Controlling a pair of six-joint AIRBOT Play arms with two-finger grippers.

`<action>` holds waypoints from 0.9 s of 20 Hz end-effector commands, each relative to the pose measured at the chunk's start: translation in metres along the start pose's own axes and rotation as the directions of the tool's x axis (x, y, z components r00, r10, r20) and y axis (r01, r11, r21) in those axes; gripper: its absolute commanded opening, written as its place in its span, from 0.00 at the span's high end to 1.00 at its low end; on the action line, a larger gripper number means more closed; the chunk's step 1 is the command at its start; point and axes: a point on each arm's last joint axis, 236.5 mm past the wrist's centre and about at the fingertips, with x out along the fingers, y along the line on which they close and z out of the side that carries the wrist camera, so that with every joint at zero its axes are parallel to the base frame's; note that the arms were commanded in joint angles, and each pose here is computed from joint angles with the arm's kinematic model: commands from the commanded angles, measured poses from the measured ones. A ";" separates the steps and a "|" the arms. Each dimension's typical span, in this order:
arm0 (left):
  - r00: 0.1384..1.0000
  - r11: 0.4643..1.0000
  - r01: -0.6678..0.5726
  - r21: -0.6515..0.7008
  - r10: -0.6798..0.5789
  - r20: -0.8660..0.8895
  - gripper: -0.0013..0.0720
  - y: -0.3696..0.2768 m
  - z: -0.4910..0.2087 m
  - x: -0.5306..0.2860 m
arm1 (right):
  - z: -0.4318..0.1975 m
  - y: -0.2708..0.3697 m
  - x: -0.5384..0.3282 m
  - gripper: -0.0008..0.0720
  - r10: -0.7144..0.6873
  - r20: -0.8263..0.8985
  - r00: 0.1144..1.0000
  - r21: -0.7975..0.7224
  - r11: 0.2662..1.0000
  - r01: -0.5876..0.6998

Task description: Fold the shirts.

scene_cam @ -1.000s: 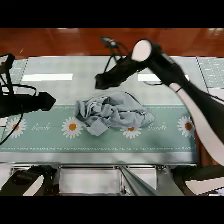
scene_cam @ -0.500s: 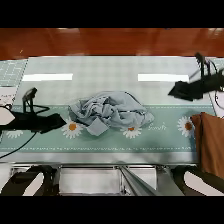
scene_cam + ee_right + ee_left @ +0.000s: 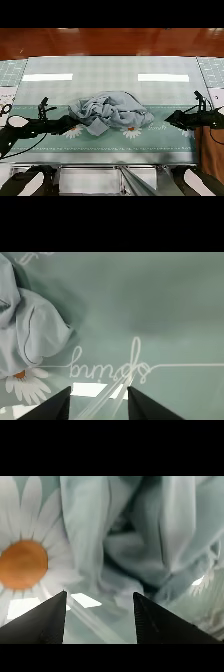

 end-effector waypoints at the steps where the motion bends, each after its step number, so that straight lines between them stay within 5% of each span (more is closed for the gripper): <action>1: 0.999 0.997 0.047 -0.057 -0.046 0.013 0.29 0.003 0.011 0.025 | -0.006 0.003 0.004 0.43 0.032 -0.001 0.999 0.012 0.999 -0.032; 3: 0.999 0.996 0.038 -0.078 -0.041 -0.030 0.30 0.007 0.006 0.034 | -0.006 0.003 0.005 0.43 0.030 -0.004 1.000 0.008 1.000 -0.030; 4: 0.998 0.996 0.041 -0.080 -0.045 -0.049 0.51 0.006 0.004 0.036 | -0.005 0.003 0.005 0.43 0.029 -0.001 1.000 0.009 1.000 -0.029; 5: 0.997 0.997 0.046 -0.068 -0.050 -0.062 0.85 0.004 0.003 0.037 | -0.003 0.003 0.005 0.43 0.028 0.010 1.000 0.011 1.000 -0.028; 6: 0.996 0.998 0.056 -0.020 -0.058 -0.066 0.96 -0.001 0.004 0.037 | 0.001 0.001 0.005 0.43 0.022 0.027 0.999 0.012 1.000 -0.023; 18: 0.994 0.995 0.091 0.035 -0.089 -0.067 0.96 -0.020 0.014 0.032 | 0.073 0.037 0.025 0.43 0.233 -0.066 0.970 0.076 0.971 -0.228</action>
